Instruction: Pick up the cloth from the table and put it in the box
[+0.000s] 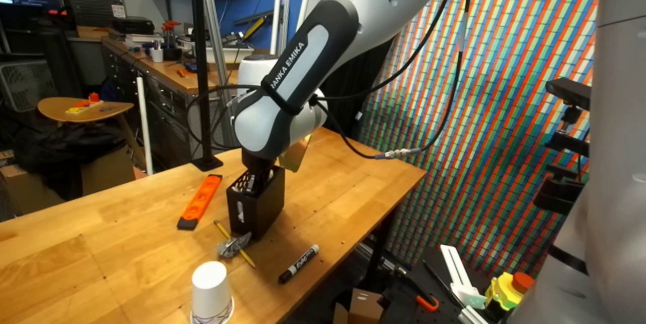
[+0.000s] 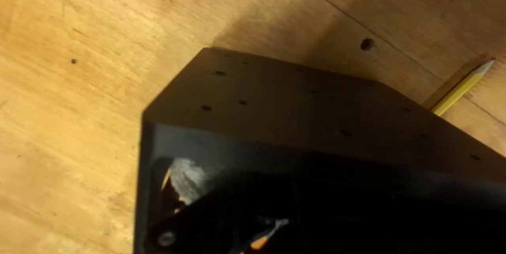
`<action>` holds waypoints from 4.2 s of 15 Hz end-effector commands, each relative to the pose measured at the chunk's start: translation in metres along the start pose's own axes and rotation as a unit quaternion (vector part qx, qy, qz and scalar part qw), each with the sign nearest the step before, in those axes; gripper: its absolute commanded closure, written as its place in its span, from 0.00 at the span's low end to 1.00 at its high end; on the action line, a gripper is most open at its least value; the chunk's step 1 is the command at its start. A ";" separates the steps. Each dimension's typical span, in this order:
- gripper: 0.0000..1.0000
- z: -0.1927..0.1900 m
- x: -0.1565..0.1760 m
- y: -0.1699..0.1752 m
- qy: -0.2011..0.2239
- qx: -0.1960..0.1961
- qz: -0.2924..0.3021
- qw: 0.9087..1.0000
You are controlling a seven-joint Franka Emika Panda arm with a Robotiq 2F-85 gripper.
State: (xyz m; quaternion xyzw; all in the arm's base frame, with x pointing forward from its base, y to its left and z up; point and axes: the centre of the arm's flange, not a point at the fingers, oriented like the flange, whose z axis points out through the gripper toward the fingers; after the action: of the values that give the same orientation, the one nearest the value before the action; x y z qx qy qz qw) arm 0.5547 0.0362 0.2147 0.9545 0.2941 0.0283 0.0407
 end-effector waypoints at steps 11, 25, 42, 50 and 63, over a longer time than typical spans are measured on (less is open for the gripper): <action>0.93 -0.032 -0.019 0.011 -0.004 0.027 0.014 1.000; 0.93 -0.096 0.014 -0.043 0.003 -0.017 -0.029 0.999; 0.94 -0.080 0.021 -0.047 0.003 -0.016 -0.038 0.999; 0.93 -0.047 0.023 -0.032 -0.005 0.002 -0.038 0.999; 0.93 -0.004 0.009 0.029 0.000 0.051 -0.017 0.999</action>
State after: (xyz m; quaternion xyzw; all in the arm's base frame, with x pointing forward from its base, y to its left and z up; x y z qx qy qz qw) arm 0.5651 0.0263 0.2294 0.9508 0.3097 0.0054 0.0120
